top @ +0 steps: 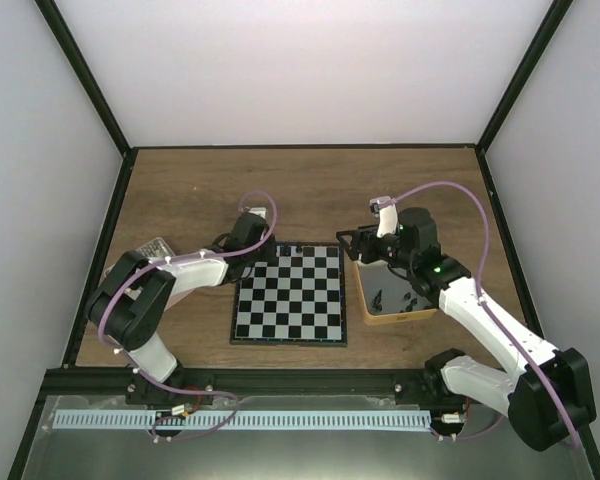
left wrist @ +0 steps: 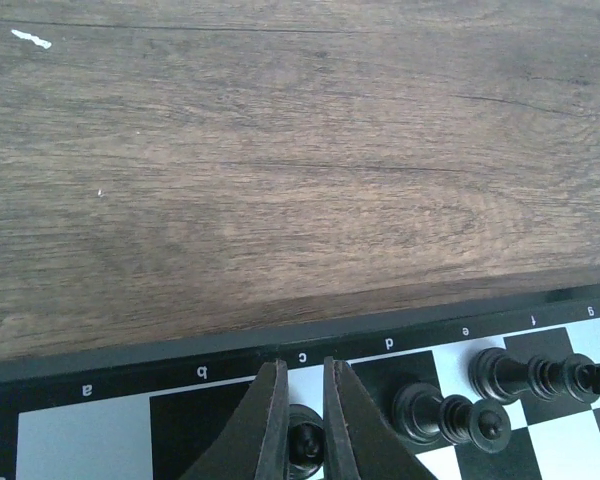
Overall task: Set up the chess pieces on the board
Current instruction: Place the chess piece on the chessboard.
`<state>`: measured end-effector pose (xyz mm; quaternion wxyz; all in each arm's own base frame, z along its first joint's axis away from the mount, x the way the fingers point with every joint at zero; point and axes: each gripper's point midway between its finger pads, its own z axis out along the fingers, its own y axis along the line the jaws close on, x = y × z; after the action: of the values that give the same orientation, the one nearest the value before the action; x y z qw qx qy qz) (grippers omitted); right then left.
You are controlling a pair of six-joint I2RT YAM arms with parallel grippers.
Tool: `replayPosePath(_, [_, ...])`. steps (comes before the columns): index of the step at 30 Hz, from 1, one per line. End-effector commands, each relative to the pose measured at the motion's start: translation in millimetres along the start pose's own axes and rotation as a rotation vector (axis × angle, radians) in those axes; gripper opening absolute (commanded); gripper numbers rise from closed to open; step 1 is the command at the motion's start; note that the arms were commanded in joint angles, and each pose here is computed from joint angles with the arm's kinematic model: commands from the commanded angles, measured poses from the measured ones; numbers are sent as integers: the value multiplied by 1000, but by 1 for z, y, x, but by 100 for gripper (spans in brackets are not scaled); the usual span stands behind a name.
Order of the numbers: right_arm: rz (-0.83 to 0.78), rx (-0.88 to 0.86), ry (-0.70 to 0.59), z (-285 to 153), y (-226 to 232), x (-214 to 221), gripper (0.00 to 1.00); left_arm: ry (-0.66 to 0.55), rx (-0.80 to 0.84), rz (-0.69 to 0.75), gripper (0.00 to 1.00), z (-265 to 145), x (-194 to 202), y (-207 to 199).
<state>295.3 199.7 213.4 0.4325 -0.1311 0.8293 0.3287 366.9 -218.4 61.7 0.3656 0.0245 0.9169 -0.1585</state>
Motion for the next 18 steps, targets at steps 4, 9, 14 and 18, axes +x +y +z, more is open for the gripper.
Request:
replayPosePath(4, [3, 12, -7, -1, -1, -3, 73, -13, 39, 32, 4, 6, 1, -3])
replayPosePath(9, [3, 17, -3, 0, -2, -2, 73, -1, 70, 36, 4, 8, 0, -6])
replayPosePath(14, [6, 19, -1, 1, -3, -1, 73, 5, 64, 36, 6, 10, 2, -4])
replayPosePath(18, [4, 16, -5, 0, -2, -3, 73, 14, 60, 41, 10, 9, 4, -4])
